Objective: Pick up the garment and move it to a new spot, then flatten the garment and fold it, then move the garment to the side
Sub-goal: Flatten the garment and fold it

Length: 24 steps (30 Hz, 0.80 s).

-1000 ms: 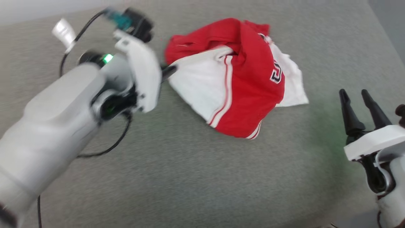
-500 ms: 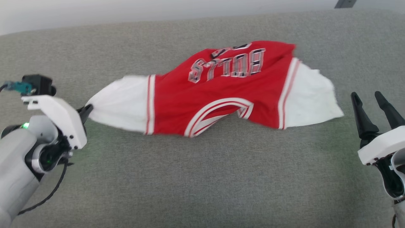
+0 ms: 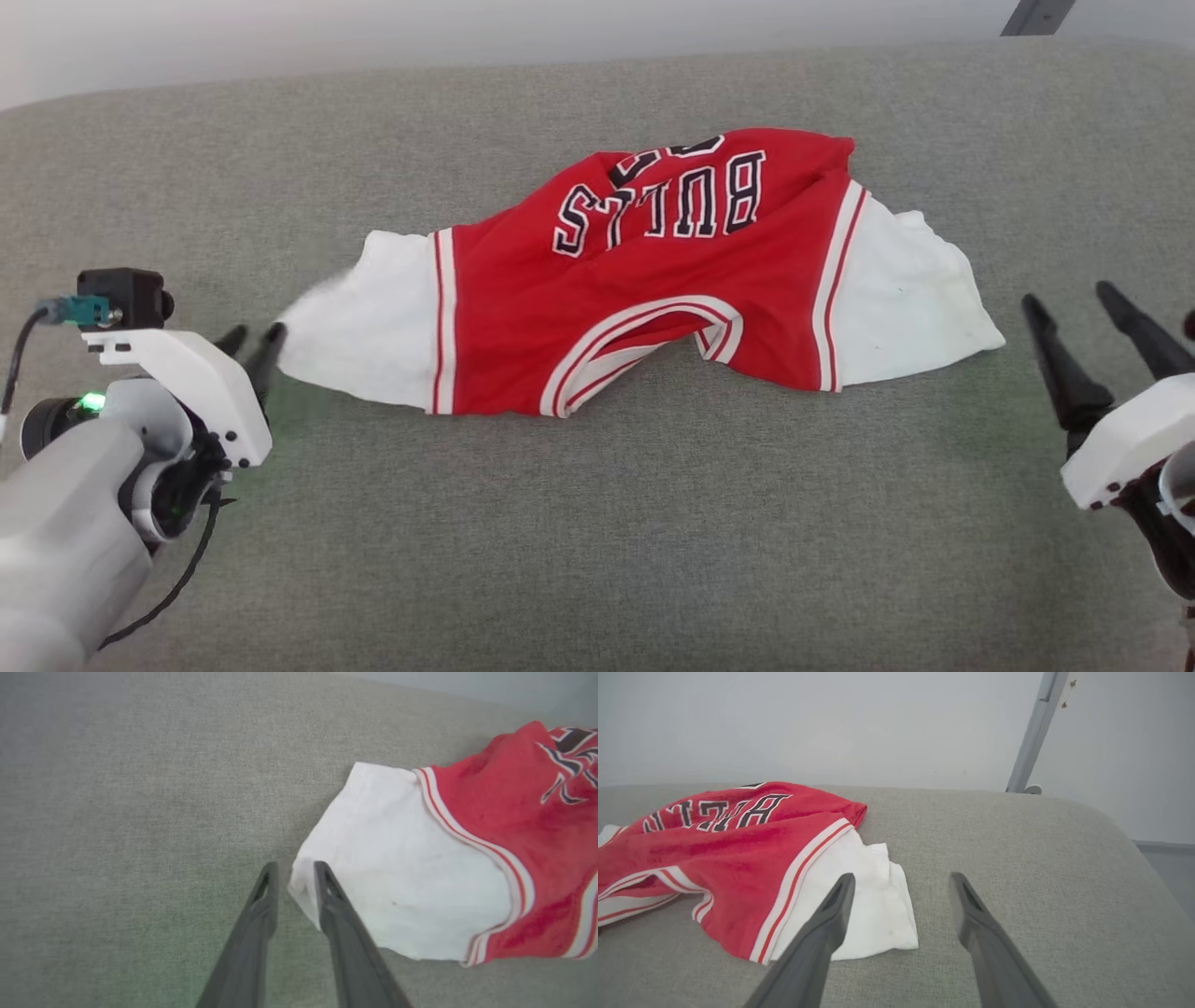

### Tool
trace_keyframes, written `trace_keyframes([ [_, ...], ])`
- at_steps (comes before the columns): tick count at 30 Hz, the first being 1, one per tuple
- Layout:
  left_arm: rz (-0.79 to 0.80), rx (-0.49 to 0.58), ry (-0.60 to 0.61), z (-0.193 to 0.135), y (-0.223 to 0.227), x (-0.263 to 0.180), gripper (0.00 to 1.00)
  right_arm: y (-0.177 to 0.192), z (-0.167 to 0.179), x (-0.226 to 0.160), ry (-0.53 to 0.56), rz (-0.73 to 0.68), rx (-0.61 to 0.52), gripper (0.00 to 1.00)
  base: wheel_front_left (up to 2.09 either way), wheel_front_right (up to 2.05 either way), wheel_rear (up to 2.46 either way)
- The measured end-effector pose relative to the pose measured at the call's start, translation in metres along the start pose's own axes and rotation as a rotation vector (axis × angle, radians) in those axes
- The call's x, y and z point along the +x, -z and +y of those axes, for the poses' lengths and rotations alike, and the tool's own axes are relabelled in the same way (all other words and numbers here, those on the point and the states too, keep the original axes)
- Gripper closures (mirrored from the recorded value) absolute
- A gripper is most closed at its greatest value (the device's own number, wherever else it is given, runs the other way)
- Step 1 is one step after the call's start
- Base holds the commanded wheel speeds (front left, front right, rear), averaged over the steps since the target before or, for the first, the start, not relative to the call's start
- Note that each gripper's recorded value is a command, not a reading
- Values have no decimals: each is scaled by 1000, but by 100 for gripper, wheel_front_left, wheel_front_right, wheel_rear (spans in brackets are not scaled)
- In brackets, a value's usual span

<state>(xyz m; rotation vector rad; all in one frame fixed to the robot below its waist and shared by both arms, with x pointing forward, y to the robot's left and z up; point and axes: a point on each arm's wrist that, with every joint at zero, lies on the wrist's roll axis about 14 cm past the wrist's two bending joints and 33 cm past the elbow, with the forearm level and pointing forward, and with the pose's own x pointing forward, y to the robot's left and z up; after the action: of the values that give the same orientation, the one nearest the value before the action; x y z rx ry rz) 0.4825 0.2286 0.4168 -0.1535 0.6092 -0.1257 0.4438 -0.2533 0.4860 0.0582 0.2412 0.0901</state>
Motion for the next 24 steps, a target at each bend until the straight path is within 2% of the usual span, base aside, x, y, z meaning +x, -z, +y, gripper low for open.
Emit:
trace_keyframes([
  [4, -94, 35, -12, 2, 0, -5, 0, 8, 16, 4, -78, 94, -108, 0, 0, 0, 0],
  [12, -241, 7, -17, -19, 0, -18, 0, 34, 36, 14, -222, 315, -325, 0, 0, 0, 0],
  [15, -364, 9, -31, -29, -23, -31, 0, 44, 38, 20, -262, 404, -410, 0, 0, 0, 0],
  [16, -400, 24, -53, -32, -15, -42, 0, 50, 40, 26, -287, 454, -439, 0, 0, 0, 0],
  [24, -509, 36, -126, -38, 4, -81, 0, 76, 48, 39, -358, 604, -521, 0, 0, 0, 0],
])
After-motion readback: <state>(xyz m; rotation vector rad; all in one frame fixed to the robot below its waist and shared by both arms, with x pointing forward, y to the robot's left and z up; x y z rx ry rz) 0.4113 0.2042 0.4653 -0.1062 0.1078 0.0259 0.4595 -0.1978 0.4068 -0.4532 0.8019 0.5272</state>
